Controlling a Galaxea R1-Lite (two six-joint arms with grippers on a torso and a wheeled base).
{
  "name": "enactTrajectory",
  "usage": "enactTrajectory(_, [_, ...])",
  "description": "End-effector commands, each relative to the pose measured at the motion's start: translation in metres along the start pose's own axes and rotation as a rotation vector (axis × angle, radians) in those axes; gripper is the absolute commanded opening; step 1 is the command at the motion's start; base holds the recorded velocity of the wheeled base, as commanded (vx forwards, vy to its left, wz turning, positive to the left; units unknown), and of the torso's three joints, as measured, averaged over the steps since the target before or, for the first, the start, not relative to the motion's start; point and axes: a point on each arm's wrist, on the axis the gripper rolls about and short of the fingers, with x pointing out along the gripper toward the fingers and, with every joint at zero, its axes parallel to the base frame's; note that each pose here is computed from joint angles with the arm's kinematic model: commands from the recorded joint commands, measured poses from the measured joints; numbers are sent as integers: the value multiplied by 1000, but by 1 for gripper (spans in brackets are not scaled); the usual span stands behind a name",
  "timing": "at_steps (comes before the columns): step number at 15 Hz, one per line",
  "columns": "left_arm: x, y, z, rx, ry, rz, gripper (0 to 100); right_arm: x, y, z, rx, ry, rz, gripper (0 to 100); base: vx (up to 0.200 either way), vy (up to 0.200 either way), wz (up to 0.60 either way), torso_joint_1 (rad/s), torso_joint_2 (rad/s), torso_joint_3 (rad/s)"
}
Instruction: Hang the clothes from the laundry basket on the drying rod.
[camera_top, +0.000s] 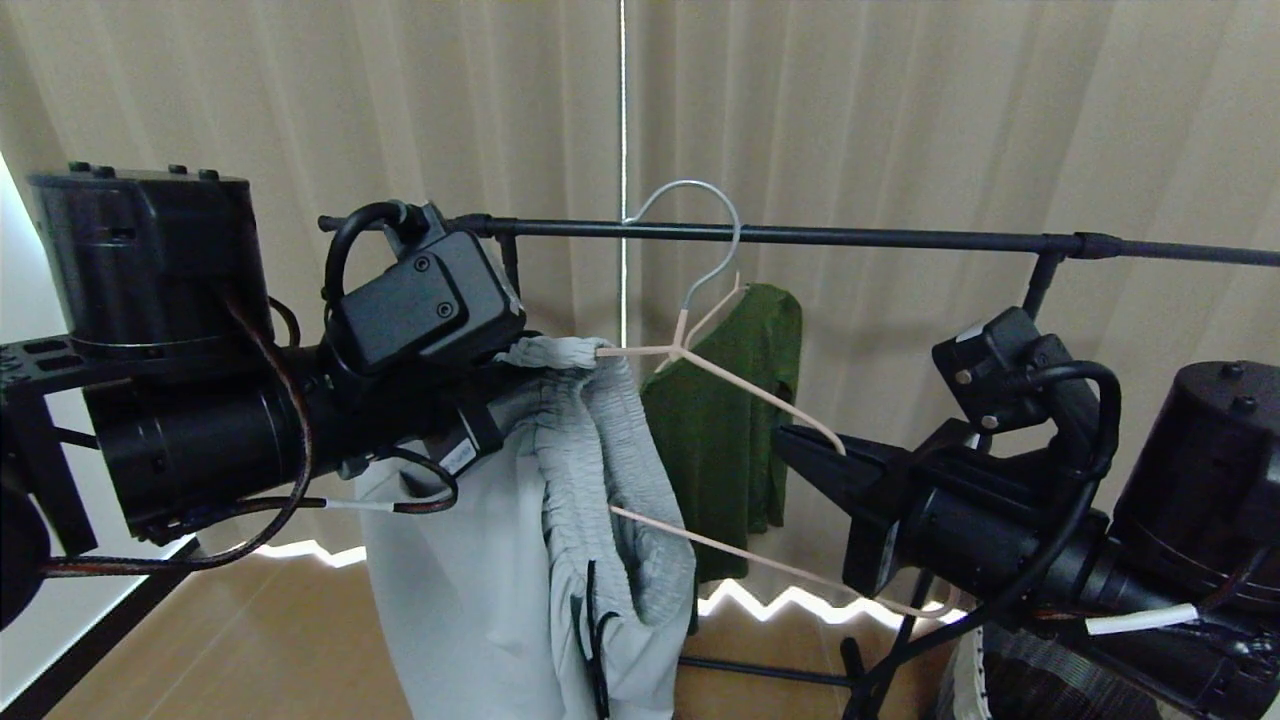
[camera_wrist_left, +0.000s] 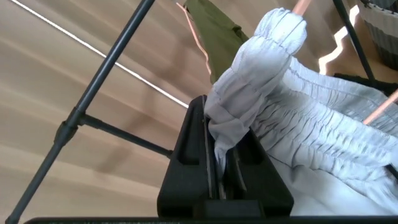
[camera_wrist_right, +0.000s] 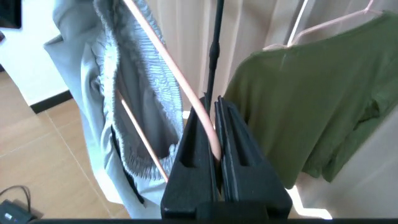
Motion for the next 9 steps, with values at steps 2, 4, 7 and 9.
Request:
enactTrajectory(2, [0,-2,-3,2,-20,37,0,1,0,-3,-4,10,-2,100,0,0,0,0,0,0])
enactTrajectory(4, [0,1,-8,-4,26,86,0,2,-1,-5,-46,16,-12,100,0,0,0,0,0,0])
enactTrajectory(7, [-4,3,-23,-51,192,217,0,0,-8,-1,-68,-3,-39,100,0,0,0,0,0,0])
enactTrajectory(9, [-6,-1,-30,-148,267,280,0,0,-9,-2,-64,-44,-41,100,0,0,0,0,0,0])
